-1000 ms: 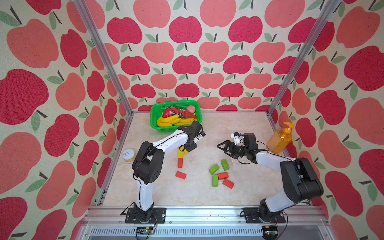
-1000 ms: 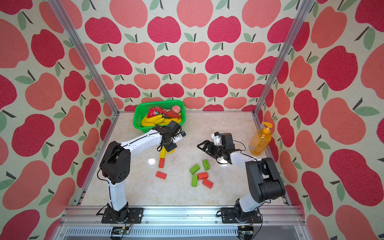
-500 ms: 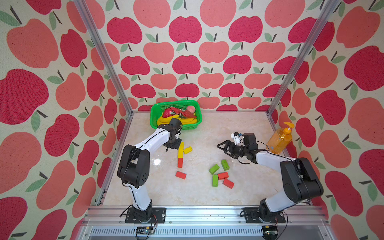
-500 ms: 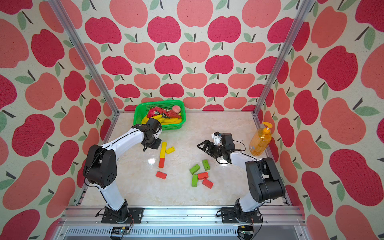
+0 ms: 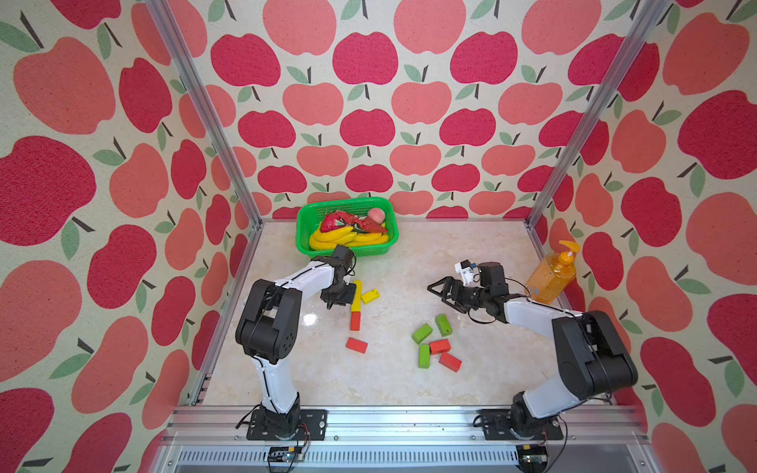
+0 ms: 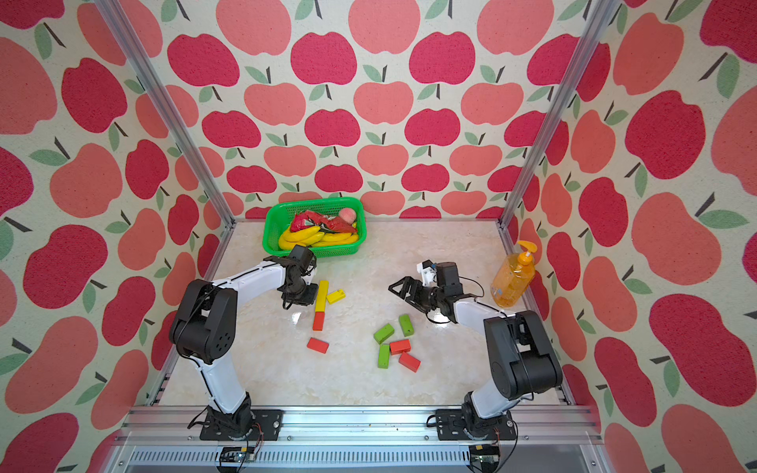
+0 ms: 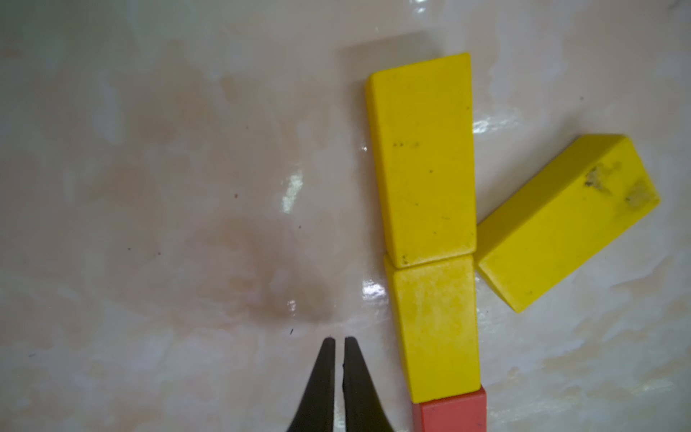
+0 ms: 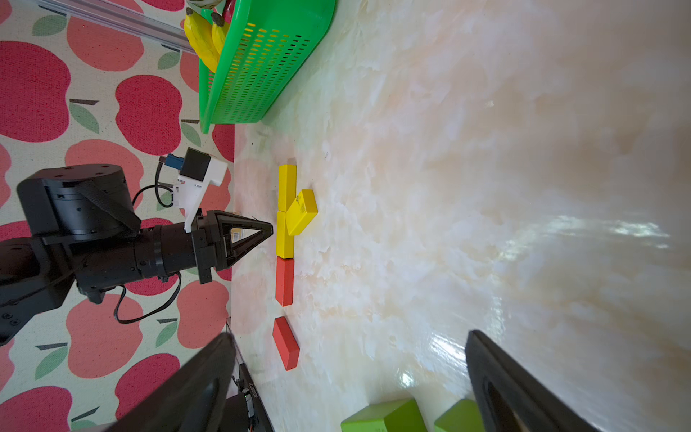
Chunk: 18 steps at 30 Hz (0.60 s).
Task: Assemble the letter k with building blocks
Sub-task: Adjust the building block at the center of the board.
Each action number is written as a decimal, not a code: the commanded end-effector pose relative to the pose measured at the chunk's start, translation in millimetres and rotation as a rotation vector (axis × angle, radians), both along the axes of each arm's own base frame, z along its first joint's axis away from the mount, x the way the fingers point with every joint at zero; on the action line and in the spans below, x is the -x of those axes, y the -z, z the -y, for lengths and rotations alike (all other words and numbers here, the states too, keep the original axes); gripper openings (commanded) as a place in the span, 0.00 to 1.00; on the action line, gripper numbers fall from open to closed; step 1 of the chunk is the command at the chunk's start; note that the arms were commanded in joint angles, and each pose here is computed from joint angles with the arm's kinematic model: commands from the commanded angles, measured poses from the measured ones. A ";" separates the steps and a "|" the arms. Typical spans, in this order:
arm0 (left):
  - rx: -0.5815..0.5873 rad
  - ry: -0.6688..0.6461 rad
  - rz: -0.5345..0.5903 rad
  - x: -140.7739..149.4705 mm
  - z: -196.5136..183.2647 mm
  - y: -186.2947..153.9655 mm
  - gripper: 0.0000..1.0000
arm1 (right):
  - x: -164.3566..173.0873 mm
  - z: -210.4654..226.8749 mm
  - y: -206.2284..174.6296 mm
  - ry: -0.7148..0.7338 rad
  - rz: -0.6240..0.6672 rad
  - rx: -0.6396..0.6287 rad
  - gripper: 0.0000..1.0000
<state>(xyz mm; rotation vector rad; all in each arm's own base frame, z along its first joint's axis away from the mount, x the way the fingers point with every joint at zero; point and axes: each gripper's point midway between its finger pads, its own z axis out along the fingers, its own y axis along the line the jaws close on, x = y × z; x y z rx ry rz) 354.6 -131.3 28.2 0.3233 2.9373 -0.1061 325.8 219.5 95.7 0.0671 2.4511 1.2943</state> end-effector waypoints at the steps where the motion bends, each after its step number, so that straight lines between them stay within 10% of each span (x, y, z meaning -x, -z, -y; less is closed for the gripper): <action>1: 0.024 -0.018 0.016 -6.3 2.5 3.1 0.12 | -2.5 0.4 1.7 0.000 -0.003 -0.003 0.99; 18: 0.032 -0.028 -0.006 -7.9 5.2 13.1 0.18 | -2.7 0.7 6.3 0.000 -0.014 0.002 0.99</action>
